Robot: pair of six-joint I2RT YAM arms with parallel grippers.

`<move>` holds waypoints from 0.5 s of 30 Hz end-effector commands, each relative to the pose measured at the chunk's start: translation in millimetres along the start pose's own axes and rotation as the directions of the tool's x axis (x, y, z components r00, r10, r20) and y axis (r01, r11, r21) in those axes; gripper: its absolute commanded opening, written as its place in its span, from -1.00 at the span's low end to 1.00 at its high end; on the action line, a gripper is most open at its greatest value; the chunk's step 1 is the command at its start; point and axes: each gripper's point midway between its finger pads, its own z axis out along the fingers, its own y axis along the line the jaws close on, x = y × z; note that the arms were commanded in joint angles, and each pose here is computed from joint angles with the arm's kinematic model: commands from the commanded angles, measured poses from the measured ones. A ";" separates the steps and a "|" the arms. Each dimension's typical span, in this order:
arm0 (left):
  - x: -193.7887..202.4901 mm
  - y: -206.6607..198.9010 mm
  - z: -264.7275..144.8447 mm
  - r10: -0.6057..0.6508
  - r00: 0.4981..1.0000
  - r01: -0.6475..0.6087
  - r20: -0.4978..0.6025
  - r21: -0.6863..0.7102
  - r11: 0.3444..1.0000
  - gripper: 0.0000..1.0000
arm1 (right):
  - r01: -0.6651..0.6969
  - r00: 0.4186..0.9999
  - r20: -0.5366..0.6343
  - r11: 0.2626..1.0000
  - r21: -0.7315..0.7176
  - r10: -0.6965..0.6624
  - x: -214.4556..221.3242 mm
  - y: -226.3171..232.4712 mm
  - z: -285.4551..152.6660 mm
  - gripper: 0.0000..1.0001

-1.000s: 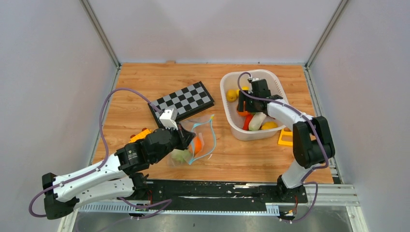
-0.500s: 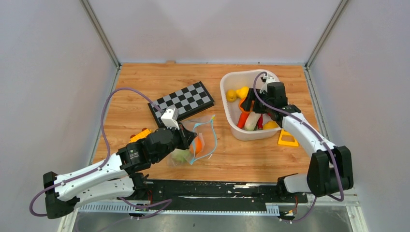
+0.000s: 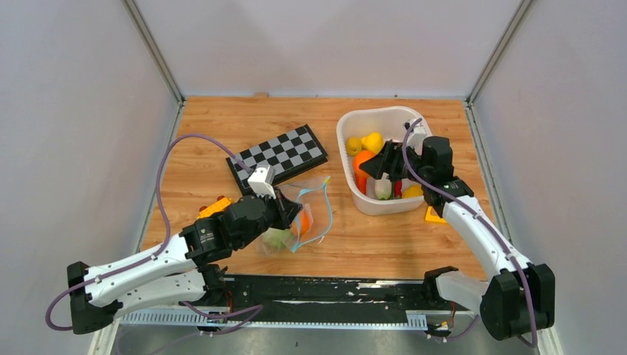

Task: Place the food in the zip-top bag and seal the zipper
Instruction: Place the fake fruit in the zipper food storage bag.

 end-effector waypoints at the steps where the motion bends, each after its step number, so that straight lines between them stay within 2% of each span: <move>1: -6.5 -6.7 2.8 -0.014 1.000 0.013 0.024 0.019 1.000 -1.00 | 0.083 0.995 0.071 0.957 -0.278 -0.065 -16.5 61.6 -24.1 0.20; 8: -3.9 -10.3 7.7 -0.009 1.000 0.009 0.013 0.026 1.000 -1.00 | 0.162 0.986 0.044 0.890 -0.426 -0.158 8.8 90.2 -40.0 0.18; 15: -4.4 -9.8 7.8 -0.012 1.000 0.011 0.016 0.023 1.000 -1.00 | 0.244 0.947 -0.020 0.759 -0.604 -0.320 45.9 137.1 -49.9 0.16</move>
